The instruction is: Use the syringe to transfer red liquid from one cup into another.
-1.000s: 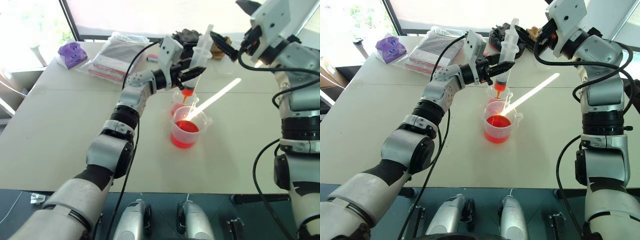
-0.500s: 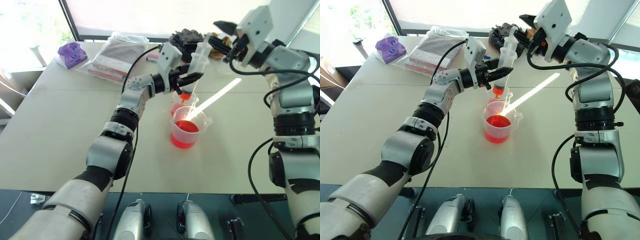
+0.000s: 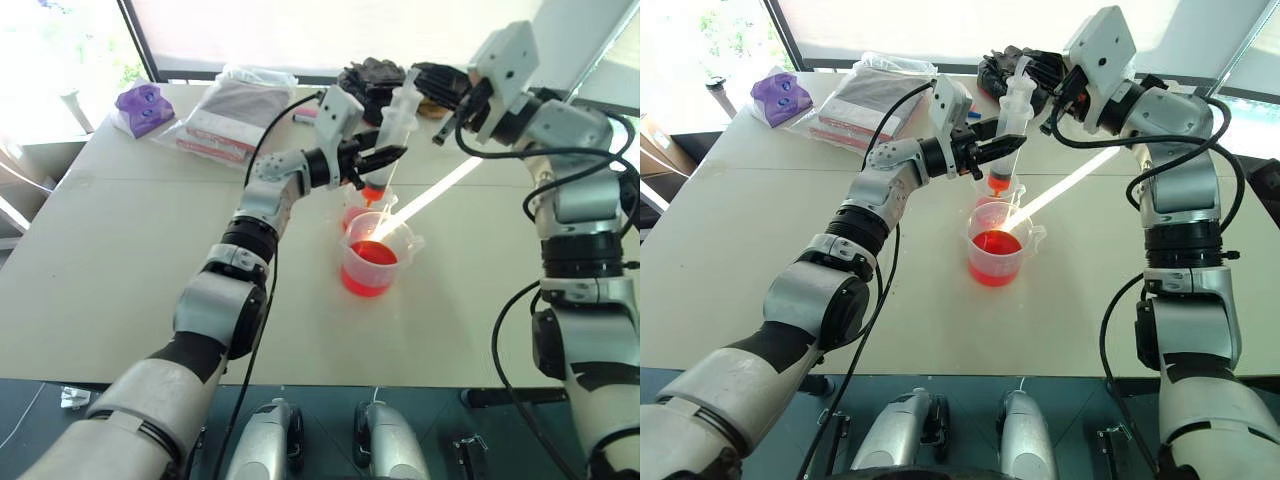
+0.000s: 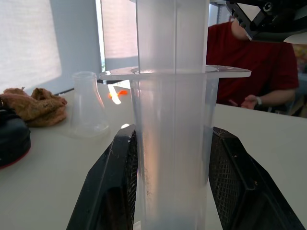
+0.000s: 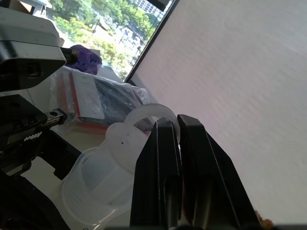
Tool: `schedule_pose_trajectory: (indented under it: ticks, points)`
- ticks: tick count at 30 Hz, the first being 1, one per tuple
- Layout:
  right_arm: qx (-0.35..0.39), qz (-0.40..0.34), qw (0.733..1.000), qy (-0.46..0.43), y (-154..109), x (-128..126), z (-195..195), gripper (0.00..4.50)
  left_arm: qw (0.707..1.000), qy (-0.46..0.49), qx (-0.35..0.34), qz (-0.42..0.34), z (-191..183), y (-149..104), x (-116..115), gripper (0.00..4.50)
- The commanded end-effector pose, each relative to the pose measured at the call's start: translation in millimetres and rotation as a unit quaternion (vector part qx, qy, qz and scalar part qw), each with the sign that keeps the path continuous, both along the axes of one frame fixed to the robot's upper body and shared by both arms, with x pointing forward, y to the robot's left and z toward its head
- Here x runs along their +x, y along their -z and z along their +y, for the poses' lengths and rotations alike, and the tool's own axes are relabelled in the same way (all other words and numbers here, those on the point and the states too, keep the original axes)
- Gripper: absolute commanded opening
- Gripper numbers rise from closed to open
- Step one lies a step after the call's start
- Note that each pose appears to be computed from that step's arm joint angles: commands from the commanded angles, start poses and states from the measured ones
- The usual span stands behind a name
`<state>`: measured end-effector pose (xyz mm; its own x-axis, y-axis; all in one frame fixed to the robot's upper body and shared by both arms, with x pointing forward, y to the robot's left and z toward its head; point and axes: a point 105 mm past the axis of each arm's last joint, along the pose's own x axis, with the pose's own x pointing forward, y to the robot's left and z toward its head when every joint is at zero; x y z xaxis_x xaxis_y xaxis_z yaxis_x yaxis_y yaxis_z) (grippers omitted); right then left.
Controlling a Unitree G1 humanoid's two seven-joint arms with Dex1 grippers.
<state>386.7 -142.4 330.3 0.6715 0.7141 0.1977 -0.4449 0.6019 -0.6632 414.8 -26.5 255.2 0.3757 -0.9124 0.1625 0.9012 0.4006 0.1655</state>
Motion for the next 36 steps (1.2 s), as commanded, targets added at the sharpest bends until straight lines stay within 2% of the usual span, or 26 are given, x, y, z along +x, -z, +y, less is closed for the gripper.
schedule_pose_trajectory:
  ticks: [1,14,34,36]
  points:
    - [-0.014,0.009,0.999,-0.043,11,-8,23,0.02,0.998,-0.008,-0.045,-0.049,-1,-43,-3,1.60]
    - [-0.008,0.031,0.998,-0.050,28,-9,31,0.02,0.998,-0.012,-0.047,-0.047,3,-44,-1,1.60]
    - [0.014,0.047,0.998,-0.034,31,-5,31,0.02,0.998,-0.005,-0.042,-0.043,15,-48,-4,1.60]
    - [0.020,0.041,0.999,-0.025,27,-4,27,0.61,0.998,-0.006,-0.042,-0.042,16,-47,-4,1.60]
